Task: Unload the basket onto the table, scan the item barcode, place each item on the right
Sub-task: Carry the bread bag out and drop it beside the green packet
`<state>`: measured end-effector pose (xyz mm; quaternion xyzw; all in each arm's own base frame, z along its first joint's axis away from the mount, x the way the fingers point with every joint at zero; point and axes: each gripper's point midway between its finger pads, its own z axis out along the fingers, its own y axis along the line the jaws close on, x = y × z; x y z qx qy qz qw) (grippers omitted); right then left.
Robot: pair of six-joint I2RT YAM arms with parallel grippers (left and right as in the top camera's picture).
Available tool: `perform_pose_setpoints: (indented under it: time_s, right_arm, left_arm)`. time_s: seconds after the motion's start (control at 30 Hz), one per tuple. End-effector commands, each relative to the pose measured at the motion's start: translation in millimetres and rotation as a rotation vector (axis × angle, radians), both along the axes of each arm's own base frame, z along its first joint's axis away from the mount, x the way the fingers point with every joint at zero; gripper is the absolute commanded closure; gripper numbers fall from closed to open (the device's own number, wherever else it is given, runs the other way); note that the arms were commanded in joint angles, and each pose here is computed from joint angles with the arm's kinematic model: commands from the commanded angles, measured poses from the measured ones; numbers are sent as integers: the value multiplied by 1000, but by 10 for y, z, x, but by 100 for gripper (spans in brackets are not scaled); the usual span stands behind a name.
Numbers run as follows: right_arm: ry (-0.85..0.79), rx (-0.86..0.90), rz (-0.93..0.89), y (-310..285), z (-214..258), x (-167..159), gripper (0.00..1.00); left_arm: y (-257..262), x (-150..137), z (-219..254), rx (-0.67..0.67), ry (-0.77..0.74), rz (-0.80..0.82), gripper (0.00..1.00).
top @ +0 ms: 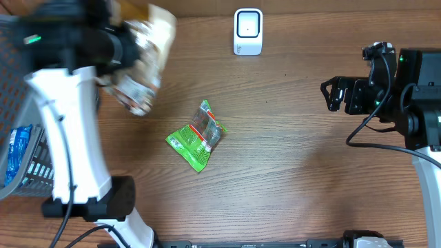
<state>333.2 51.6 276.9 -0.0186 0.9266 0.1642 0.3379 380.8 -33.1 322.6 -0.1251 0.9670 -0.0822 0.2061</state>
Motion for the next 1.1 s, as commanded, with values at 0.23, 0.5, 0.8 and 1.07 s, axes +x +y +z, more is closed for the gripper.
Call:
perform_pose_setpoints:
  time_s: [0.23,0.5,0.8,1.07]
  right_arm:
    - [-19,6,2,12,96,2,0]
    - [-12,6,2,12,85,-11,0]
    - [-13,6,3,13,86,-10,0]
    - [-13,6,3,12,87,-9,0]
  left_arm:
    - [-727,-411,-1727,47,424,-104,96]
    - [-899,-683,-2343,63,508,-124,13]
    - [-646,177,-489,12,33,-116,7]
    - [736,25,660,113,-236,243,1]
